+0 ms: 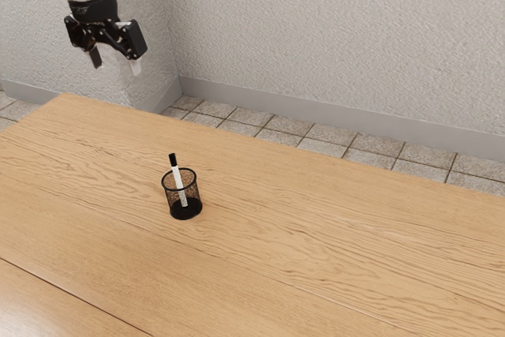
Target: Take the marker out of the pen holder and place it to the left of the pen holder.
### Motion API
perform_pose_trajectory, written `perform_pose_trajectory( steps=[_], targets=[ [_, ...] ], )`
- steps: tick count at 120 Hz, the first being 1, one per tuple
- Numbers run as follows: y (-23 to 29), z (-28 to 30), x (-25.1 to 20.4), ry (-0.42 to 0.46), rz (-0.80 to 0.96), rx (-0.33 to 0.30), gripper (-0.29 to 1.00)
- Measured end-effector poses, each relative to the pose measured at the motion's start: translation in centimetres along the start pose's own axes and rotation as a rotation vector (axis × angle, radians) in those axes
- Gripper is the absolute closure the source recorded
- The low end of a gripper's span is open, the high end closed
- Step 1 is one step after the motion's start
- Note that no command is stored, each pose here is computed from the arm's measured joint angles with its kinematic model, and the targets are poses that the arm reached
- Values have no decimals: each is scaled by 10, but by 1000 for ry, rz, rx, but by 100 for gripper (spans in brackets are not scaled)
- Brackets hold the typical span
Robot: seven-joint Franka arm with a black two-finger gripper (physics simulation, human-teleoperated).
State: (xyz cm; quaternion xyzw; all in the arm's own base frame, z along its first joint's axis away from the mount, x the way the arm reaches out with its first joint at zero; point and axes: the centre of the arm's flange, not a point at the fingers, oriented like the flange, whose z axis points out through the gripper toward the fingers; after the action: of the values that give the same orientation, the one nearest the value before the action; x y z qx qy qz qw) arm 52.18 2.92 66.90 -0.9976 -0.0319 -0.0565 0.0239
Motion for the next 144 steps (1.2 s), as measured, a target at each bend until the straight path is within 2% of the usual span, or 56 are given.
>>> perform_pose_trajectory(
  steps=[22, 37, 47, 60, 81, 100, 144],
  targets=[
    [6, 2, 1, 12, -5, 16, 0],
    [14, 83, -8, -116, -6, 21, 0],
    [16, 140, -16, -152, -21, 21, 0],
    [20, 193, -10, -146, -39, 22, 0],
    [23, 255, 34, -110, -76, 19, 0],
    [2, 276, 57, -78, -157, -6, 0],
    [-30, 317, 95, -61, -193, -1, 0]
  ],
)
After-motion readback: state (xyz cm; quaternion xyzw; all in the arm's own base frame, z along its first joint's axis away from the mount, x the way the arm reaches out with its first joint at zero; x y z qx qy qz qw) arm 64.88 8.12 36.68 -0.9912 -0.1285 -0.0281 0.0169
